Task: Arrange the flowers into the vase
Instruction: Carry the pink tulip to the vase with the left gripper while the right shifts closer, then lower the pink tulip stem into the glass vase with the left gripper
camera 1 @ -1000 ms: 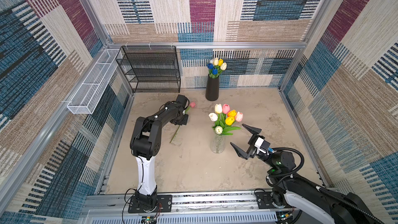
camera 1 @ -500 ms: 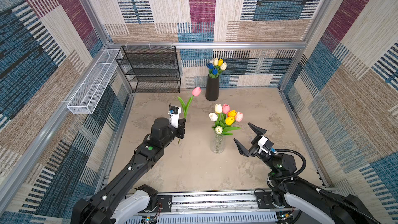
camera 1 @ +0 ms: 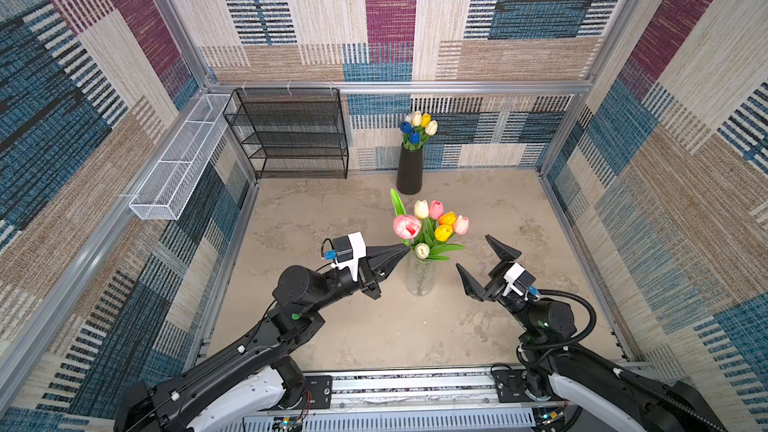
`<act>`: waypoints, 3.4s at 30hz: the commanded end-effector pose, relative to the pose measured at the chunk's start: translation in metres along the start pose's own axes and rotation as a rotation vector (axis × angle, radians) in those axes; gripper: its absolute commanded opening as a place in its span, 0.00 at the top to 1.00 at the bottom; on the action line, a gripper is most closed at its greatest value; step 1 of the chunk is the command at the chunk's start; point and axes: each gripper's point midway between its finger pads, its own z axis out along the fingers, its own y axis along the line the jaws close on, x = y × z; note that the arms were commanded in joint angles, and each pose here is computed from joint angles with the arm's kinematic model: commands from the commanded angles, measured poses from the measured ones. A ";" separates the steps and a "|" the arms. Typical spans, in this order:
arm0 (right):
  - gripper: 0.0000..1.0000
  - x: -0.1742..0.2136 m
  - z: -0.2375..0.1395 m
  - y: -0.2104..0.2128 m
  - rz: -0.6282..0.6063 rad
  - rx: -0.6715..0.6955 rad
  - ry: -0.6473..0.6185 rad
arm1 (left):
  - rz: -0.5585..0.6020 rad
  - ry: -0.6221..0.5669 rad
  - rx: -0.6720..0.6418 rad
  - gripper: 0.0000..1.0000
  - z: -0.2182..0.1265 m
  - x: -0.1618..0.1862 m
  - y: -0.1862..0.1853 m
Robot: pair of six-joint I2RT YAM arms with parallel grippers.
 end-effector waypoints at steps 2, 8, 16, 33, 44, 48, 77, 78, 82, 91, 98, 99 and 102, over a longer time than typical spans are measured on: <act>0.00 -0.008 0.000 0.000 0.000 0.003 -0.034 | 0.066 -0.103 0.062 1.00 0.023 -0.006 -0.013; 0.00 -0.011 -0.003 -0.001 -0.007 0.009 -0.045 | 0.048 -0.067 0.020 1.00 0.053 0.031 0.005; 0.00 -0.014 -0.006 -0.001 -0.010 0.014 -0.056 | 0.089 0.009 -0.104 1.00 0.052 0.051 0.027; 0.00 -0.012 -0.004 -0.002 -0.006 0.015 -0.045 | 0.043 0.114 -0.167 1.00 0.049 0.092 0.041; 0.00 -0.009 -0.001 0.000 -0.005 0.002 -0.034 | 0.055 0.109 -0.149 1.00 0.045 0.074 0.034; 0.00 -0.009 -0.001 0.000 -0.004 0.002 -0.034 | 0.053 0.132 -0.155 1.00 0.044 0.074 0.035; 0.00 -0.008 0.000 0.001 -0.002 -0.008 -0.031 | 0.021 0.175 -0.207 1.00 0.038 0.101 0.044; 0.00 -0.008 0.001 0.001 -0.002 -0.010 -0.029 | 0.017 0.175 -0.208 1.00 0.037 0.099 0.044; 0.00 -0.007 0.002 0.003 0.002 -0.017 -0.025 | 0.023 0.202 -0.205 1.00 0.034 0.098 0.042; 0.00 -0.008 0.002 0.003 0.003 -0.022 -0.025 | 0.010 0.254 -0.215 1.00 0.035 0.118 0.046; 0.00 -0.005 0.004 0.004 0.006 -0.027 -0.014 | 0.002 0.251 -0.226 1.00 0.039 0.126 0.050; 0.00 -0.004 0.004 0.004 0.007 -0.030 -0.013 | 0.001 0.253 -0.225 1.00 0.039 0.127 0.049; 0.00 -0.003 0.005 0.004 0.008 -0.030 -0.010 | -0.005 0.261 -0.233 1.00 0.038 0.131 0.051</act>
